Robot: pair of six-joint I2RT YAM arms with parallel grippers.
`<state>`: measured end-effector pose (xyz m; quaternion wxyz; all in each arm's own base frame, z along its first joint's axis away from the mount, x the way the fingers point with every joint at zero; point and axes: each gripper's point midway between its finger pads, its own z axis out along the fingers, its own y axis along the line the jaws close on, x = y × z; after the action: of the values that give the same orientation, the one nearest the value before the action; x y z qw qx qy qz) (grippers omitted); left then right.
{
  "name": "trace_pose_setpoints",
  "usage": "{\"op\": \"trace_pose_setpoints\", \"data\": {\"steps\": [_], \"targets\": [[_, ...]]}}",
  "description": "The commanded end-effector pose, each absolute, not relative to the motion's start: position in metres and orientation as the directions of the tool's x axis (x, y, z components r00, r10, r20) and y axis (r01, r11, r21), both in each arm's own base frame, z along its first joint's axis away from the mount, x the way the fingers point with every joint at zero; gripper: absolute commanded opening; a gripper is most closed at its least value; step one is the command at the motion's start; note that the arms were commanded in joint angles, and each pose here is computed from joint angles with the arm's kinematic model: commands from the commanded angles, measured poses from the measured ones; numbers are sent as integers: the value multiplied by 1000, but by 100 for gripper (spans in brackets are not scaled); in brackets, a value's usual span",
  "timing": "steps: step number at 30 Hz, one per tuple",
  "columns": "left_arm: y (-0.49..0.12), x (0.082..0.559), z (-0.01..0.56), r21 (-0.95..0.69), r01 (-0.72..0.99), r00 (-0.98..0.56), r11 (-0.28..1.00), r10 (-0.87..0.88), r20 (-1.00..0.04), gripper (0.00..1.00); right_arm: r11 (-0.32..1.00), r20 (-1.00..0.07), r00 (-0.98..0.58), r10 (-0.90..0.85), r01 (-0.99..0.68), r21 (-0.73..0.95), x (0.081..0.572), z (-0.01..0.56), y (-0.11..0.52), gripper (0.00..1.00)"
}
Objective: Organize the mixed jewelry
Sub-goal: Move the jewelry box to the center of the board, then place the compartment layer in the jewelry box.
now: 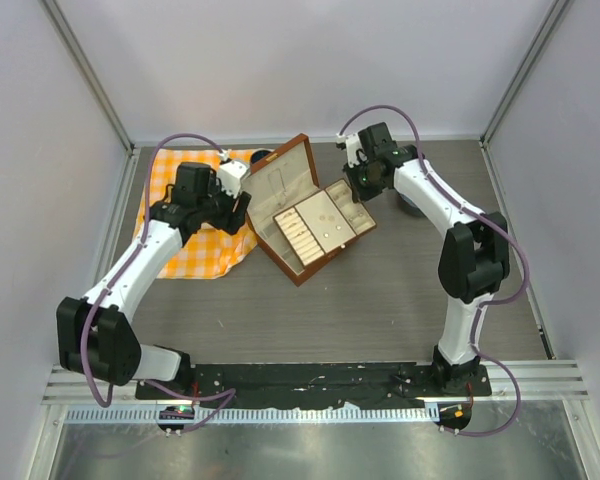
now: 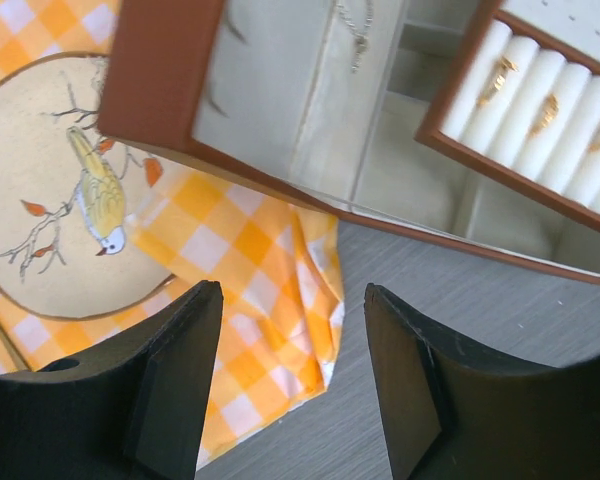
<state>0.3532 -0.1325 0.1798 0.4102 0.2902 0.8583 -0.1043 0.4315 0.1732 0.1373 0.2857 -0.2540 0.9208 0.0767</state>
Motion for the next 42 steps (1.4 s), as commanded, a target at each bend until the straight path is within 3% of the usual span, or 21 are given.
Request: {"op": "trace_pose_setpoints", "data": {"steps": [1,14,42], "targets": [[-121,380,198,79,515,-484,854,366,-795,63,796,-674,-583,-454,-605,-13,453,174,203,1],[-129,401,194,-66,540,-495,839,253,-831,63,719,-651,-543,-530,-695,-6,471,160,226,1],[-126,384,185,-62,565,-491,823,276,-826,64,696,-601,-556,-574,-718,0,475,127,253,1]]}}
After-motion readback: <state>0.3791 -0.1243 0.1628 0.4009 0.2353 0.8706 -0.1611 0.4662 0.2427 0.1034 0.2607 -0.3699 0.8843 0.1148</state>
